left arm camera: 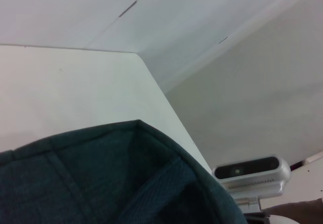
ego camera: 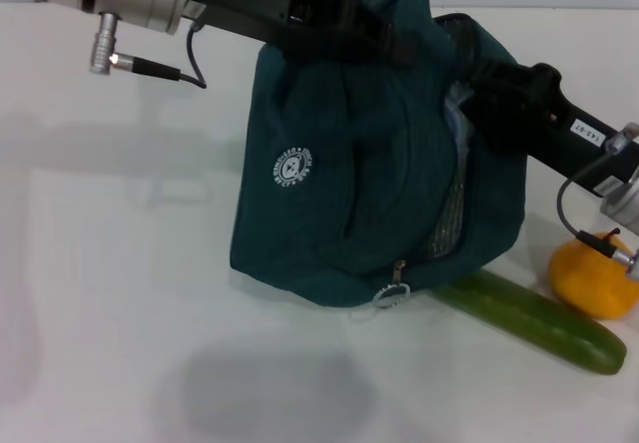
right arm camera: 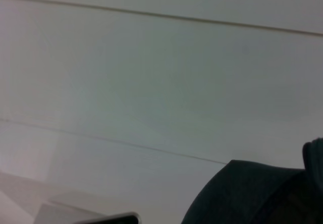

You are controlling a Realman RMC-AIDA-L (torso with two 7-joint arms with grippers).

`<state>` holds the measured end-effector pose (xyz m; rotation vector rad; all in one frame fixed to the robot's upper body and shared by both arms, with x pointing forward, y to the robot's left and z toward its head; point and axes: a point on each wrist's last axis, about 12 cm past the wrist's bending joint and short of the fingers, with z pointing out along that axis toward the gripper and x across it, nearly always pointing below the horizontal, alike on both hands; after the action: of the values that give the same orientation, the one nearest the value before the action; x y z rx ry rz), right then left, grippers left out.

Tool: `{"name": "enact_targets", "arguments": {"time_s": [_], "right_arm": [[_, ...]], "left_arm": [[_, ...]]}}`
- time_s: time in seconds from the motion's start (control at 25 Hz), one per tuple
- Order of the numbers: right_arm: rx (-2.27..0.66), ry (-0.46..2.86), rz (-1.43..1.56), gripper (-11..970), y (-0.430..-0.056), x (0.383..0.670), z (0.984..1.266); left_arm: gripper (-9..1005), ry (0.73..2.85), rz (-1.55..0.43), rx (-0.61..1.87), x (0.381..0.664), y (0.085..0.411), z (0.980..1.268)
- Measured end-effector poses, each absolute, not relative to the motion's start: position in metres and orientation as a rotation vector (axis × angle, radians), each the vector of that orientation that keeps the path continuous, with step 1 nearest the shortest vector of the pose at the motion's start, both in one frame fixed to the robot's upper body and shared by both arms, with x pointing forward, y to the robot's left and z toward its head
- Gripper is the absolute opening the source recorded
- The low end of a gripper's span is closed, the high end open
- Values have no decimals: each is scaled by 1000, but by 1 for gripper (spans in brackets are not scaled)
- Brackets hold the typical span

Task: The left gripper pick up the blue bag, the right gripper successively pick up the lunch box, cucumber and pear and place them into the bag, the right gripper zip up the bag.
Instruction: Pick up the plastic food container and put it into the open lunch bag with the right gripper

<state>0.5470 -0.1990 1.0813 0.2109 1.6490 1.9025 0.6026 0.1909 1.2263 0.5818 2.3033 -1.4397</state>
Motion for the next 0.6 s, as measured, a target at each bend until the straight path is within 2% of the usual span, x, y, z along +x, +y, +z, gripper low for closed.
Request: {"name": "enact_targets", "arguments": {"time_s": [0.6], "right_arm": [[149, 1621, 1816, 190, -212, 543, 1079]], "left_arm": [[66, 2311, -1447, 597, 601, 192, 1228]]}}
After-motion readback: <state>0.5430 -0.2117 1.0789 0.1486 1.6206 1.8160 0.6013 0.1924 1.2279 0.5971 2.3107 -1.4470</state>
